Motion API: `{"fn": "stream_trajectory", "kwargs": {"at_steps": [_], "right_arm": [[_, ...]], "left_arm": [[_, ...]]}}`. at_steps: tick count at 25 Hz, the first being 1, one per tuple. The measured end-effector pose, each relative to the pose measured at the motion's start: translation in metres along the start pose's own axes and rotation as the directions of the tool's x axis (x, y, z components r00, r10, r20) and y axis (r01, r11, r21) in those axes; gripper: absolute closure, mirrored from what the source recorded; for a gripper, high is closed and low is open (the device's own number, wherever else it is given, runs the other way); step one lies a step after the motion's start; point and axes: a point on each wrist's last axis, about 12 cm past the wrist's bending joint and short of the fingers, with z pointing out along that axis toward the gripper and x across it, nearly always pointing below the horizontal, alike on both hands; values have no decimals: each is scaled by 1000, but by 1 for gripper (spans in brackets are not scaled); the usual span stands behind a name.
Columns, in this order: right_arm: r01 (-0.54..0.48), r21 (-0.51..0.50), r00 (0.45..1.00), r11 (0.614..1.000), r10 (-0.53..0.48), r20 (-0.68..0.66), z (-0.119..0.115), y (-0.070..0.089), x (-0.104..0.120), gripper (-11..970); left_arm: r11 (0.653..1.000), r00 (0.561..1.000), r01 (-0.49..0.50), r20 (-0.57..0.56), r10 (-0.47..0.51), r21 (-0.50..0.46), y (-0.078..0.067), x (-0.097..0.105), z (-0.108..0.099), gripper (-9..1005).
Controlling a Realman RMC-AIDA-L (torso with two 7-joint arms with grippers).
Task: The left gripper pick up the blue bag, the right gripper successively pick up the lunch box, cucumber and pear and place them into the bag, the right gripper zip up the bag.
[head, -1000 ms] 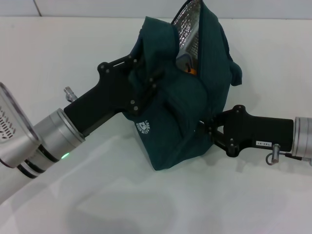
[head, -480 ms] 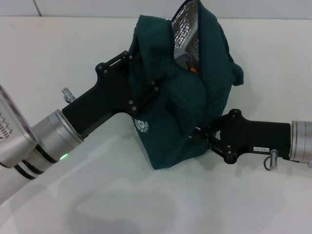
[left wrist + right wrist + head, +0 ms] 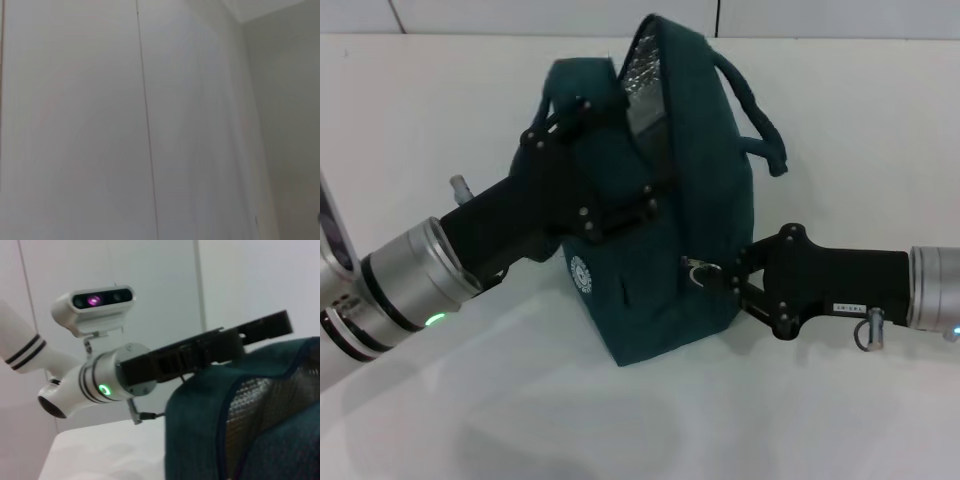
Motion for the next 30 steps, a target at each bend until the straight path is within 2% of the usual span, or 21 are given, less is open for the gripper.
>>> {"fn": "stream_trajectory", "kwargs": {"at_steps": [4,11,20,23,30], "right_arm": [[12,-15,1000,1000,-12,1,3,0,-2,950],[39,-54,999,998,-39,0,6,4,-3,950],[182,-159,983,970,-177,46,29,14,-16,950],[251,-123,967,960,-243,82,38,12,-21,950],[367,73,919,928,-373,127,51,4,-28,950]], "left_arm": [[999,1000,10,-10,-10,-40,0,2,-5,108],[998,1000,-9,20,11,-64,3,-2,-9,104],[988,997,-36,56,45,-149,1,-6,-29,105],[982,997,-37,61,50,-188,-1,-6,-38,105],[954,996,-42,65,64,-297,-5,-6,-61,106]]}}
